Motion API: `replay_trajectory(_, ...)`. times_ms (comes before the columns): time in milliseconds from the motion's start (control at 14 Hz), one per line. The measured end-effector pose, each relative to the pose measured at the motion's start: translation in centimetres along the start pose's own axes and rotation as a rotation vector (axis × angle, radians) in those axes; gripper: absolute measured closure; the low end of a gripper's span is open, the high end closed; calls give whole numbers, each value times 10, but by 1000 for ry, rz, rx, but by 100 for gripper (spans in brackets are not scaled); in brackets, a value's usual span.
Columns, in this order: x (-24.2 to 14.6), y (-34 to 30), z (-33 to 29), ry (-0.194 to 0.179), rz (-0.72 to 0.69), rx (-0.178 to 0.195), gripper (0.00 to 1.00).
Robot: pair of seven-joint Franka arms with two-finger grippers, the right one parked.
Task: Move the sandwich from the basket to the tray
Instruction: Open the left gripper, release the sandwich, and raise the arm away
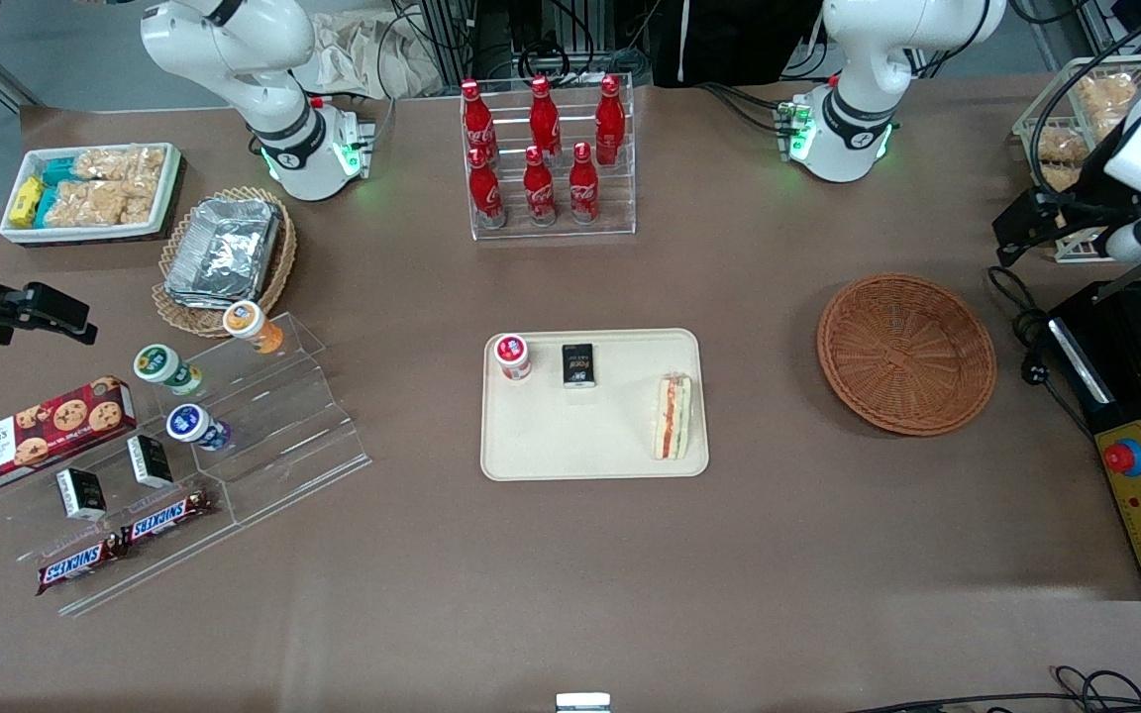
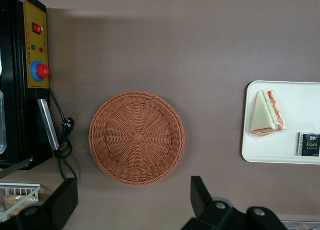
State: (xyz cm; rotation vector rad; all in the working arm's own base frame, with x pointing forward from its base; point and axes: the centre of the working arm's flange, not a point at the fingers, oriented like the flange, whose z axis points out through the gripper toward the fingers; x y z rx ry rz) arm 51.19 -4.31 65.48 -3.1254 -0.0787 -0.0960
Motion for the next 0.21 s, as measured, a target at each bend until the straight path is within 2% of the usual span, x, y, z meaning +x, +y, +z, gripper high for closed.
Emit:
replay_trajectory(71,0,-1,1,-11,-3,-27,0)
replay_trajectory(214,3,-5,7,-28,7,-43,0)
